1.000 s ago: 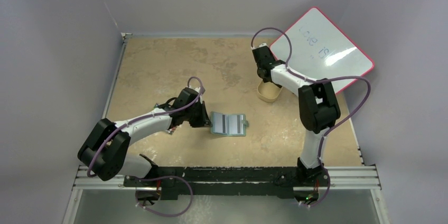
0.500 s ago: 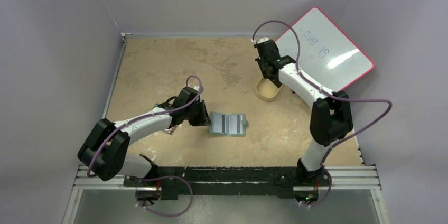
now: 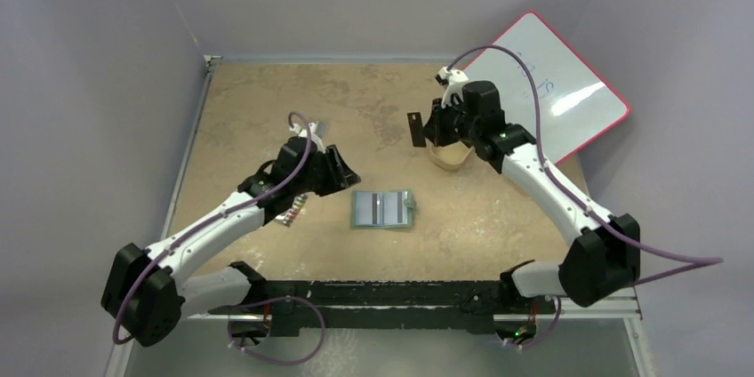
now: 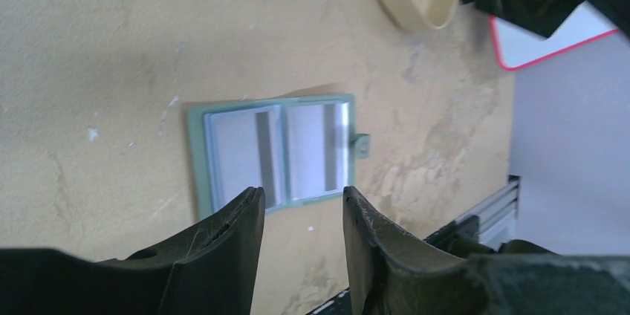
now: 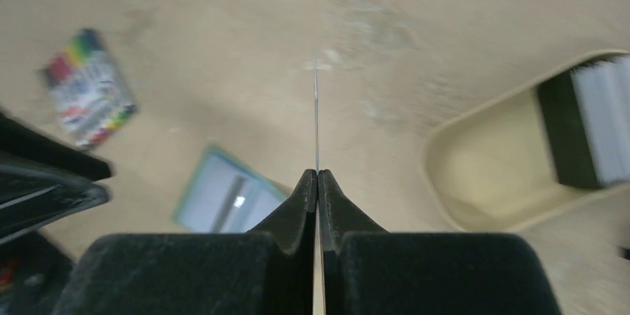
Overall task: Put the credit cards into the card holder
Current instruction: Pick up the credit card from the storage box.
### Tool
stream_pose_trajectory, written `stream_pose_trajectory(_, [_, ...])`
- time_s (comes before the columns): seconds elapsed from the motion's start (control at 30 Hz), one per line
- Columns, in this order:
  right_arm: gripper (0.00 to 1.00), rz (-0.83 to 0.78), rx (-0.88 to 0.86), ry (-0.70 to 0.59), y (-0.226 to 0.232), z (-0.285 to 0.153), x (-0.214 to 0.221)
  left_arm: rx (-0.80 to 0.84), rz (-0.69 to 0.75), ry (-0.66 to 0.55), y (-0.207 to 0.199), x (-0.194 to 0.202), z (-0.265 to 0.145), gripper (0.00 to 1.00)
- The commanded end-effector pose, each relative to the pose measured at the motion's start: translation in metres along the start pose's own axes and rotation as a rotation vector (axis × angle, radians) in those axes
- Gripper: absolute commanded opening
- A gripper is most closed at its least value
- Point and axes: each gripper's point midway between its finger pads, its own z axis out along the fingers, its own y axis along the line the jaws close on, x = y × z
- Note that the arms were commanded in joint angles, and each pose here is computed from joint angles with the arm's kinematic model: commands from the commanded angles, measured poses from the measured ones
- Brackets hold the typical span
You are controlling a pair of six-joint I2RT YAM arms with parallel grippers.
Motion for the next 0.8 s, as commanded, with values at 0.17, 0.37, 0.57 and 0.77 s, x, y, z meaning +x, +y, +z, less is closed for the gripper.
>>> stream_pose_trajectory(0.17, [0.0, 0.295, -0.688, -0.287, 0.117, -0.075, -0.029, 0.465, -0.085, -0.231, -0.108, -0.062, -0.067, 0.45])
stream_pose_trajectory(0.37, [0.0, 0.412, -0.957, -0.298, 0.143, -0.109, -0.02, 0.647, -0.08, -0.269, -0.142, -0.072, -0.095, 0.46])
stream_pose_trajectory(0.57, [0.0, 0.439, -1.063, -0.278, 0.151, -0.119, -0.011, 0.682, -0.065, -0.252, -0.149, -0.072, -0.094, 0.46])
stream_pose_trajectory(0.77, [0.0, 0.441, -1.049, -0.26, 0.15, -0.114, -0.006, 0.708, -0.061, -0.223, -0.15, -0.065, -0.088, 0.45])
